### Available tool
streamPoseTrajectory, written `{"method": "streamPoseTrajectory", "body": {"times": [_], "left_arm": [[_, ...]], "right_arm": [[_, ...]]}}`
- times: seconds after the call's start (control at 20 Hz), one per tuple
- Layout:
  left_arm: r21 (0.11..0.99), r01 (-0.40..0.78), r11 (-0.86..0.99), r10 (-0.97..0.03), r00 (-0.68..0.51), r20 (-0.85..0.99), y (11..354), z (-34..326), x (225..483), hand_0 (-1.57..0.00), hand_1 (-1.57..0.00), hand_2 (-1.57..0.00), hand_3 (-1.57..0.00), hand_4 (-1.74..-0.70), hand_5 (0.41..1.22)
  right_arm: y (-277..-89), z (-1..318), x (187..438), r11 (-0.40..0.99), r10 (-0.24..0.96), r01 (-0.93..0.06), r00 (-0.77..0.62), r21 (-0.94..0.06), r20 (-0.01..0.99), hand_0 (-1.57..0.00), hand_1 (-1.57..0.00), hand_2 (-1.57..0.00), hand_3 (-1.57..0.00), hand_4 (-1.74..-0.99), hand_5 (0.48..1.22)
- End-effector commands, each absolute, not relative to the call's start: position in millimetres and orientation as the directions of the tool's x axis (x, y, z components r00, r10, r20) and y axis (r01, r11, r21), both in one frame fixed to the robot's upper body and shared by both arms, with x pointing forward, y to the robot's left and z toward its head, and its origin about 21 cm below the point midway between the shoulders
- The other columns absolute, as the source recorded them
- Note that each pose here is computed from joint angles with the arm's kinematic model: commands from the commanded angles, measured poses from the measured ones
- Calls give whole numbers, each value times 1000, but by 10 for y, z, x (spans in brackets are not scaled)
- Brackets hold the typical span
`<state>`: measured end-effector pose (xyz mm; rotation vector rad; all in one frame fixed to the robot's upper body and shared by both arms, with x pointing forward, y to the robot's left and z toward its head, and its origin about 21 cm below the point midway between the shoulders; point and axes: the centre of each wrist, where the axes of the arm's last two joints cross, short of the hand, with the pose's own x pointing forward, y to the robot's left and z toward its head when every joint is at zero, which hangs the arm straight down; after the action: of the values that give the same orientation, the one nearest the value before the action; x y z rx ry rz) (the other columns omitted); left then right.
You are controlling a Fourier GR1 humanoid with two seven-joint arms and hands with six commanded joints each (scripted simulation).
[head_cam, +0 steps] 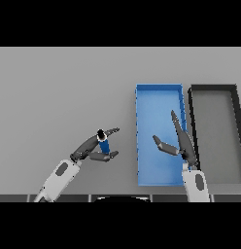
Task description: Pick up the blue pipe and place it into the blue bin.
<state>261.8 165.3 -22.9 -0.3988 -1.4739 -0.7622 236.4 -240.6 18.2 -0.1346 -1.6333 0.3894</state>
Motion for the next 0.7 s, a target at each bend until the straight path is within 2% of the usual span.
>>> {"method": "streamPoseTrajectory", "body": {"times": [0.0,0.05,0.1,0.2,0.3,0.4,0.5,0.65], "left_arm": [[172,674,718,-191,-47,980,1597,-216,2656,1,-118,-269,-202,-1217,635],[146,680,718,-171,-31,985,1571,-232,2647,-39,-248,-417,-345,-1268,675],[117,683,721,-144,-18,989,1554,-249,2636,-179,-411,-578,-590,-1301,784],[108,674,731,-125,-23,992,1483,-268,2614,-648,-828,-936,-914,-1450,941],[107,679,726,-117,-32,993,1459,-262,2585,-981,-1095,-1164,-1112,-1551,1042],[116,688,717,-120,-42,992,1411,-244,2557,-1193,-1266,-1311,-1258,-1617,1106],[138,685,715,-133,-61,989,1386,-240,2516,-1329,-1376,-1404,-1370,-1561,1148],[165,679,715,-128,-105,986,1352,-268,2501,-1447,-1471,-1486,-1468,-1512,1183]], "right_arm": [[-2397,175,2345,934,309,-150,-112,-323,945,1,1,1,1,-1188,556],[-2382,162,2337,939,296,-147,-114,-311,948,1,1,1,1,-1196,560],[-2399,161,2329,939,300,-139,-105,-313,948,1,1,1,1,-1192,560],[-2432,156,2321,939,302,-140,-110,-315,947,1,1,1,1,-1189,562],[-2444,164,2340,937,309,-133,-112,-322,945,1,1,1,1,-1182,562],[-2401,165,2336,936,309,-140,-117,-324,944,1,1,1,1,-1178,561],[-2392,144,2350,935,314,-142,-99,-326,944,1,1,1,1,-1176,559],[-2410,151,2363,936,309,-141,-108,-322,945,1,1,1,1,-1171,558]]}}
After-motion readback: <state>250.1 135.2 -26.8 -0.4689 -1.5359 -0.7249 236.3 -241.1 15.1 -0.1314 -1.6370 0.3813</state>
